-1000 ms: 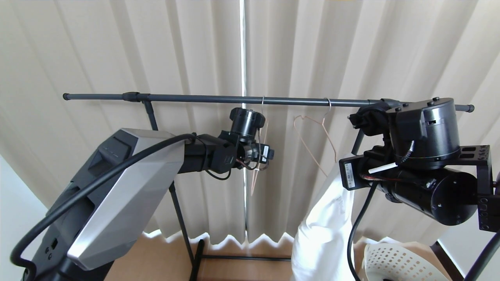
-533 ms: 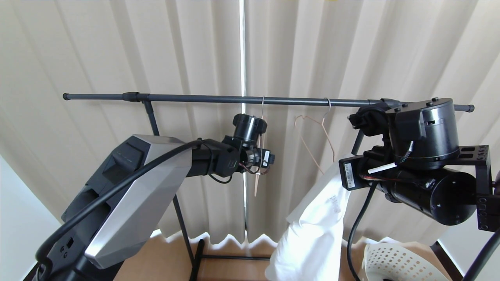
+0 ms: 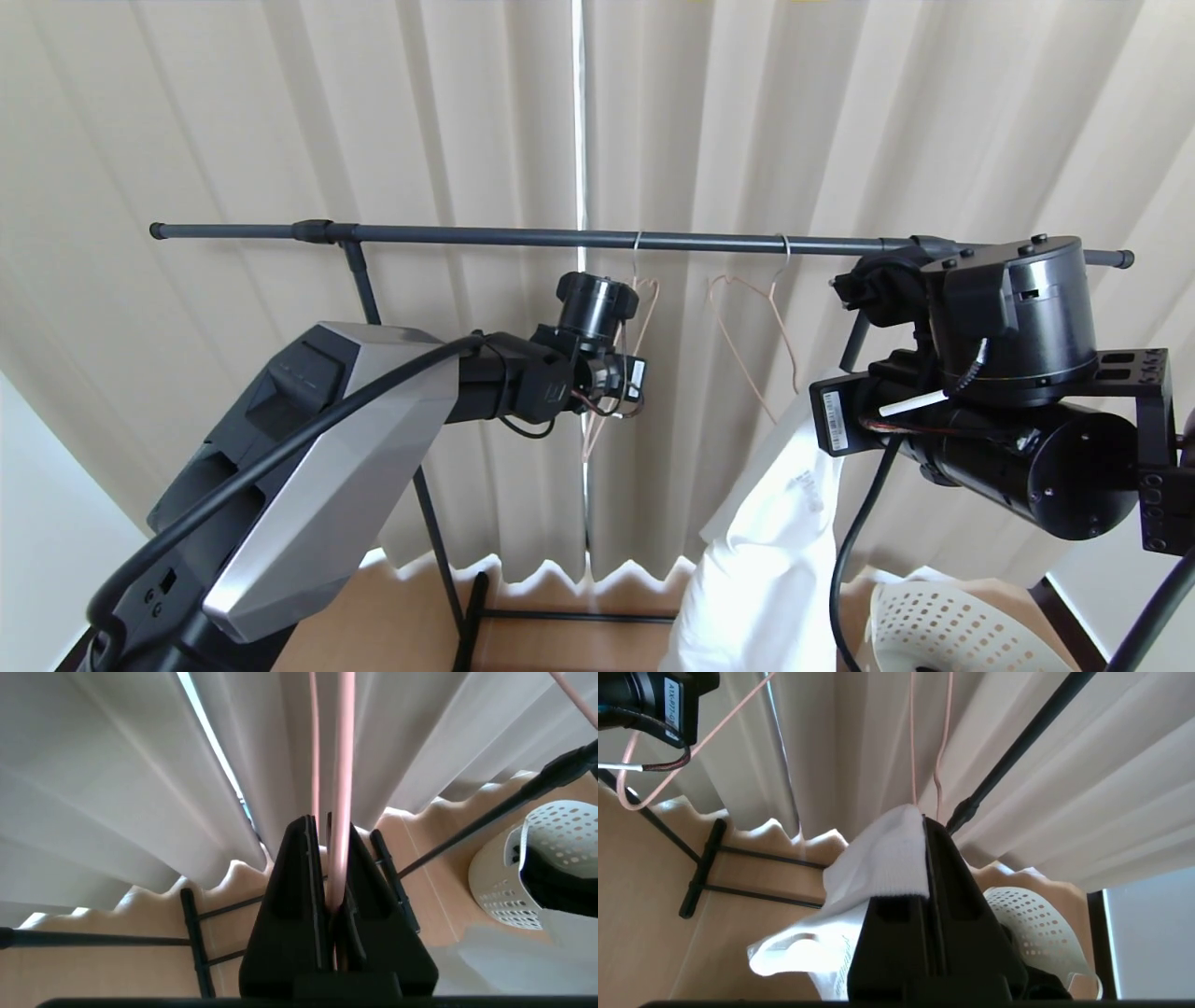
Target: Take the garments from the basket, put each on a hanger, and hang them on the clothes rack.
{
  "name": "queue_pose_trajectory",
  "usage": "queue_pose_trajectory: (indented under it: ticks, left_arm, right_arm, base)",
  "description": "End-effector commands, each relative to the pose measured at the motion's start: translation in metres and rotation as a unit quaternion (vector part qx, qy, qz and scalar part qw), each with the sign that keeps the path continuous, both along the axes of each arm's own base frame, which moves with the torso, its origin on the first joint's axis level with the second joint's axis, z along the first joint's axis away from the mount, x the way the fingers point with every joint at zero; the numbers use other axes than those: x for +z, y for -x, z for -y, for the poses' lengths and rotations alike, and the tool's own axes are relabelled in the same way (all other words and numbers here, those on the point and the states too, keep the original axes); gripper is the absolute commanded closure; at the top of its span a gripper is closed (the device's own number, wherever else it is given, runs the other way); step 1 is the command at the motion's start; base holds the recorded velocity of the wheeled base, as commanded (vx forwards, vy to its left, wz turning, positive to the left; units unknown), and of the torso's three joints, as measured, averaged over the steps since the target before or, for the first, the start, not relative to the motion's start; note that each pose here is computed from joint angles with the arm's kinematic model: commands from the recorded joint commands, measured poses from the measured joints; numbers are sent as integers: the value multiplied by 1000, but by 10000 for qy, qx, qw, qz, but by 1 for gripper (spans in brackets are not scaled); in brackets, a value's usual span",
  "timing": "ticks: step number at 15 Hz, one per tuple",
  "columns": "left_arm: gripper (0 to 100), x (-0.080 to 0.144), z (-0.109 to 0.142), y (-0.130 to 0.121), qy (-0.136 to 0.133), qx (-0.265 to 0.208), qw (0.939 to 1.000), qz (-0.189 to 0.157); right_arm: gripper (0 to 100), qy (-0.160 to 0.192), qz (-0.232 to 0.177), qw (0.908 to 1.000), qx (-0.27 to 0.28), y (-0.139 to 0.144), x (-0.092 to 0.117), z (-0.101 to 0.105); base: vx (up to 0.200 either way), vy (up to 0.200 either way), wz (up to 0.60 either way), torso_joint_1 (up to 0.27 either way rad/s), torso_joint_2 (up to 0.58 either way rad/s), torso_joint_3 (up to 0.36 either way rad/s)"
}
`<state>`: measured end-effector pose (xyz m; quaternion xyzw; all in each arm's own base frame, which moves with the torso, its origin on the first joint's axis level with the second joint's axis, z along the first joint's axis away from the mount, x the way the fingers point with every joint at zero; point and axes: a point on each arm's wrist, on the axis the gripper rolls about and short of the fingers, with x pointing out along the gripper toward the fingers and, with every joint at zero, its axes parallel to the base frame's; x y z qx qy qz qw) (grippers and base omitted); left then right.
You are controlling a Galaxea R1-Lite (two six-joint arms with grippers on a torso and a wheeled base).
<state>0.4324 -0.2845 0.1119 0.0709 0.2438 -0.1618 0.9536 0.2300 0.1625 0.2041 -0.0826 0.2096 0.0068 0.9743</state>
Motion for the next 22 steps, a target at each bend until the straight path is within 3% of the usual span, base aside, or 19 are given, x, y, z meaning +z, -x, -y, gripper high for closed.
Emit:
queue_pose_trajectory:
  ticks: [1, 5, 12, 17, 22]
  left_arm:
    - [100, 1, 0, 0, 8, 11, 10000, 12]
    - [100, 3, -2, -1, 29, 26, 10000, 44]
    - [100, 34, -6, 9, 244, 56, 9994, 239]
    - [100, 39, -19, 39, 238, 18, 9996, 130]
    - [100, 48, -50, 99, 307, -118, 9992, 225]
  right_arm:
    - [100, 1, -3, 10000, 6, 0, 0, 0]
    - [100, 1, -3, 10000, 6, 0, 0, 0]
    - [100, 23, -39, 10000, -4, -2, -3, -1]
    - [100, 41, -64, 10000, 3, -3, -5, -3]
    - [100, 19, -37, 10000, -7, -3, -4, -3]
  base:
    - [0, 0, 0, 0, 0, 0]
    - [0, 0, 0, 0, 0, 0]
    - [0, 0, 0, 0, 0, 0]
    - [0, 0, 0, 0, 0, 0]
    - [0, 0, 0, 0, 0, 0]
